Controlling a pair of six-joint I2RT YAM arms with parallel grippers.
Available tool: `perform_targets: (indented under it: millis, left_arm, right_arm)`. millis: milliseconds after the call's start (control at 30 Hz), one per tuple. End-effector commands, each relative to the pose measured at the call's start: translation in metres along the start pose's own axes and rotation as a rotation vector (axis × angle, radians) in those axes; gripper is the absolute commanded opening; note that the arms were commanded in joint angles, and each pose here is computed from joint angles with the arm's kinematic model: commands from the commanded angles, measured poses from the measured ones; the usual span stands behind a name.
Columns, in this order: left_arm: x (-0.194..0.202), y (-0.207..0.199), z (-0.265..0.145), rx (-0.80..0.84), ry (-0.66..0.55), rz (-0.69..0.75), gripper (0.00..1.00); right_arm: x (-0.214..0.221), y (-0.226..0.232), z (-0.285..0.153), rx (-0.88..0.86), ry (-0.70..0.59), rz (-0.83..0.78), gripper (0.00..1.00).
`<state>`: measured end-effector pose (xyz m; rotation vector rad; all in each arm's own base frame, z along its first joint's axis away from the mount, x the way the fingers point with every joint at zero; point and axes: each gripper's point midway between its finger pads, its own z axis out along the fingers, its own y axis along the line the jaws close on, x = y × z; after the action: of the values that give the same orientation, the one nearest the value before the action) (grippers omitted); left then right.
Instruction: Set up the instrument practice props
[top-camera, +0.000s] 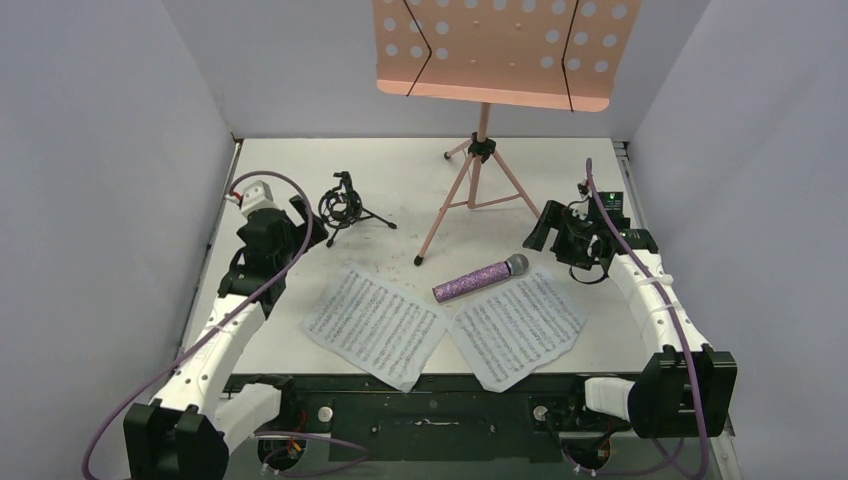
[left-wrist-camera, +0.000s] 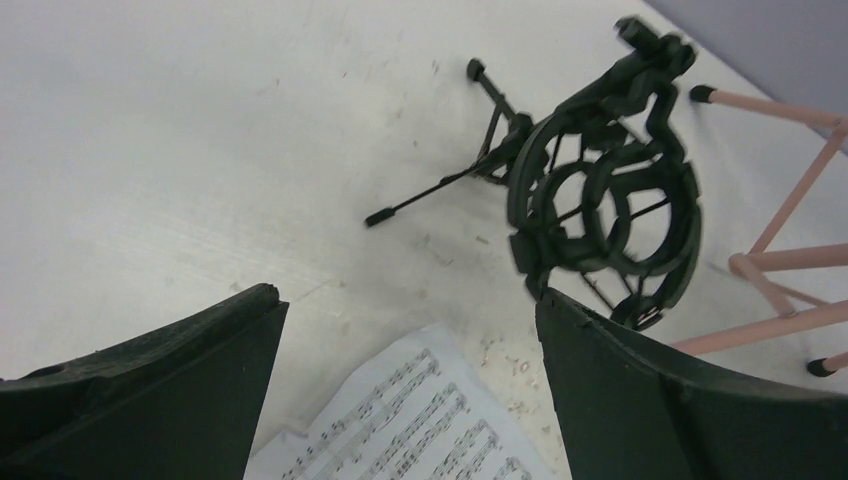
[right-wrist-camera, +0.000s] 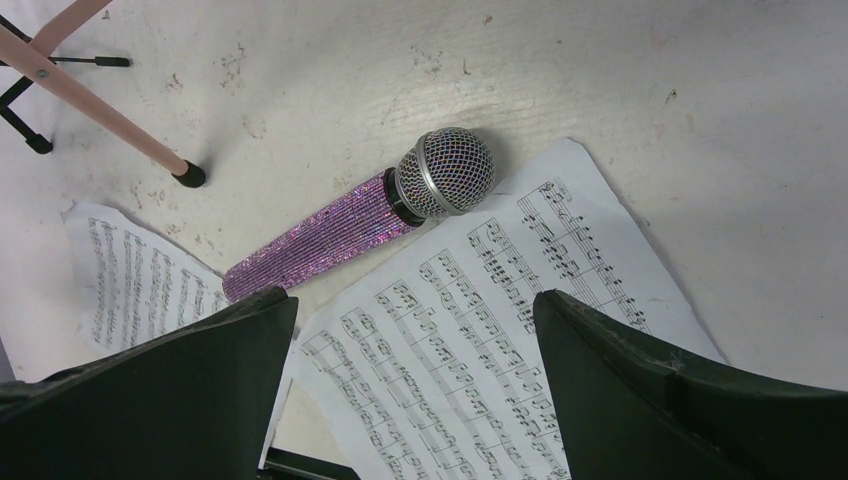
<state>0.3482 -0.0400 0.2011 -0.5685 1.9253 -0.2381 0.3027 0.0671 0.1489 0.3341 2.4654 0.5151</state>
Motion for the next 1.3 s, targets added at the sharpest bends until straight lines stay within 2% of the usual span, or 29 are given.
perform_targets:
  millis: [0, 133, 267, 600, 633, 733, 833, 933, 1133, 1167, 1267]
  left_arm:
    - [0.022, 0.027, -0.023, -0.05, 0.031, -0.011, 0.96]
    - [0.036, 0.048, -0.037, -0.103, 0.033, -0.059, 0.97]
    - [0.047, 0.05, -0.043, -0.068, 0.035, -0.075, 0.96]
    - [0.083, 0.03, -0.036, 0.161, 0.118, 0.124, 1.0]
    - [0.088, 0.027, -0.036, 0.194, 0.127, 0.151, 0.94]
    - [0.095, 0.017, -0.032, 0.266, 0.154, 0.17, 0.85]
    - [0.103, 0.007, -0.028, 0.314, 0.203, 0.192, 0.8]
    - [0.107, 0.005, -0.021, 0.315, 0.243, 0.198, 0.78]
    - [0.109, 0.002, -0.003, 0.31, 0.231, 0.184, 0.74]
    - [0.111, 0.001, 0.0, 0.313, 0.236, 0.187, 0.75]
    - [0.117, 0.003, 0.007, 0.304, 0.263, 0.195, 0.86]
  right_arm:
    - [-0.003, -0.003, 0.003, 0.003, -0.013, 0.011, 0.92]
    - [-0.001, -0.001, 0.005, -0.006, -0.006, 0.019, 0.92]
    - [-0.001, -0.001, 0.005, -0.008, -0.006, 0.018, 0.92]
    - [0.002, -0.001, 0.004, -0.011, -0.004, 0.017, 0.92]
    - [0.002, -0.001, 0.004, -0.012, -0.005, 0.018, 0.92]
    - [0.002, 0.0, 0.004, -0.016, -0.003, 0.018, 0.92]
    - [0.002, 0.001, 0.005, -0.019, -0.003, 0.02, 0.92]
    - [0.001, 0.002, 0.004, -0.024, -0.006, 0.02, 0.92]
    - [0.003, 0.001, 0.002, -0.023, -0.005, 0.02, 0.92]
    - [0.004, 0.001, 0.002, -0.024, -0.005, 0.02, 0.91]
    - [0.003, 0.002, 0.002, -0.029, -0.007, 0.018, 0.91]
